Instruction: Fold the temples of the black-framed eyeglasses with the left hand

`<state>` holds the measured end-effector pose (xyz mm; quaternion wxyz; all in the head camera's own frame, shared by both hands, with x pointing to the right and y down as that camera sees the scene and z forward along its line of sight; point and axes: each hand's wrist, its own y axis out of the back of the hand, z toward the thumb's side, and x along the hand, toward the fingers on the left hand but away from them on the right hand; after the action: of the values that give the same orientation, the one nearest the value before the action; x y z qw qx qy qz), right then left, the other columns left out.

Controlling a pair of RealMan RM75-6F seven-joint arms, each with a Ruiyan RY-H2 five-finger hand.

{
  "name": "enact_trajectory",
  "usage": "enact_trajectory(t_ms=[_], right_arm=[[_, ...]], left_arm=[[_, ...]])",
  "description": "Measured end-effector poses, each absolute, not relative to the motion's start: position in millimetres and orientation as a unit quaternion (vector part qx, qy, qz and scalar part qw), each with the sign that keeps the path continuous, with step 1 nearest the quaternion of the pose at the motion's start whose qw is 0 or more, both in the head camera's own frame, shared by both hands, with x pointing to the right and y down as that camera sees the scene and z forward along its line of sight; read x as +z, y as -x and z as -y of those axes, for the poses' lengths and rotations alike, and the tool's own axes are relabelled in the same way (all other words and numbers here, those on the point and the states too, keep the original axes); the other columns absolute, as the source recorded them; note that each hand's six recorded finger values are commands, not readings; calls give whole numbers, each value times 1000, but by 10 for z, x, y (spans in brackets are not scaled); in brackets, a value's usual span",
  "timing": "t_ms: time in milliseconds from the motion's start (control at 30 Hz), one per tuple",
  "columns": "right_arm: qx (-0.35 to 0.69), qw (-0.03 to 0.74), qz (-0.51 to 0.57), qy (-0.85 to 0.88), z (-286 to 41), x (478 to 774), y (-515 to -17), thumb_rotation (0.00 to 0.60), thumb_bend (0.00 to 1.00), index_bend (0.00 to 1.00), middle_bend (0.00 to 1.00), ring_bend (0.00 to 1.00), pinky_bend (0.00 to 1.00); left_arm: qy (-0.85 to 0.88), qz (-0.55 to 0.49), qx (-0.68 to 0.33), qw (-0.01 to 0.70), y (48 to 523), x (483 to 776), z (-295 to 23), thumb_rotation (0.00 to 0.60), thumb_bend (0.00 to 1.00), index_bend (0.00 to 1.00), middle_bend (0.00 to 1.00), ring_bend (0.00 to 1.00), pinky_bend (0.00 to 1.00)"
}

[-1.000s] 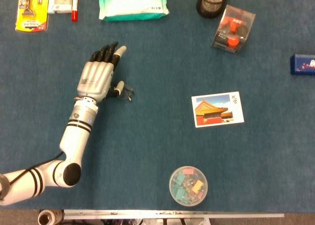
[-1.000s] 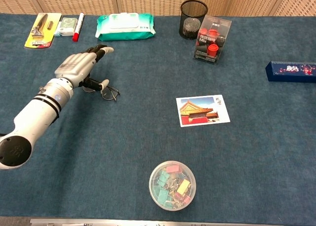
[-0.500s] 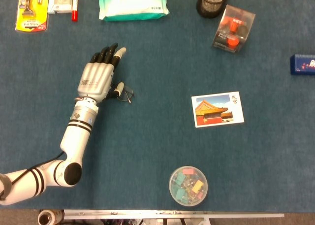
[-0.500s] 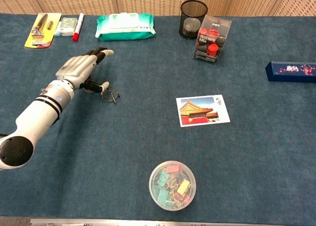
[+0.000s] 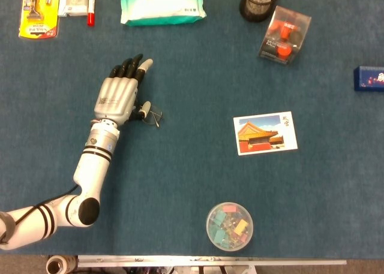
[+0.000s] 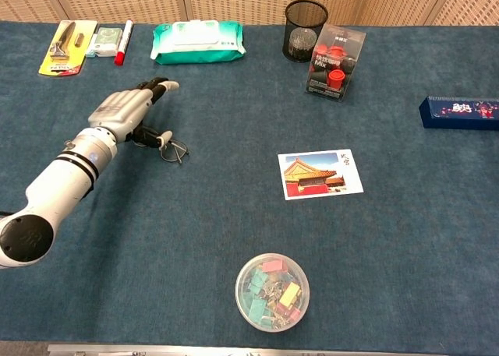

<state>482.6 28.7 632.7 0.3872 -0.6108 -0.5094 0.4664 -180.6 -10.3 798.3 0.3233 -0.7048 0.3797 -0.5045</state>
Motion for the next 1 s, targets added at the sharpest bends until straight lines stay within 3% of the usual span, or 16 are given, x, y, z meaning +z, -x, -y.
enact_trajectory(t_ms=[400, 667, 833, 1000], right_arm=[[461, 387, 513, 613, -266, 6310, -4811, 600, 602, 577, 521, 420, 656], [449, 398, 512, 614, -233, 6220, -4739, 600, 602, 577, 521, 420, 656], [448, 407, 509, 611, -232, 6156, -4698, 600, 602, 577, 521, 420, 656], [454, 417, 499, 609, -242, 6130, -4663, 600, 602, 577, 521, 420, 656]], left_arm=[[707, -390, -492, 324, 1786, 7906, 109, 600, 358, 70, 0, 0, 103], [701, -416, -453, 360, 1807, 7483, 157, 600, 358, 71, 0, 0, 104], [690, -435, -428, 389, 2023, 7161, 182, 600, 358, 151, 47, 8, 108], [701, -452, -402, 377, 2204, 7045, 140, 600, 358, 174, 70, 28, 152]])
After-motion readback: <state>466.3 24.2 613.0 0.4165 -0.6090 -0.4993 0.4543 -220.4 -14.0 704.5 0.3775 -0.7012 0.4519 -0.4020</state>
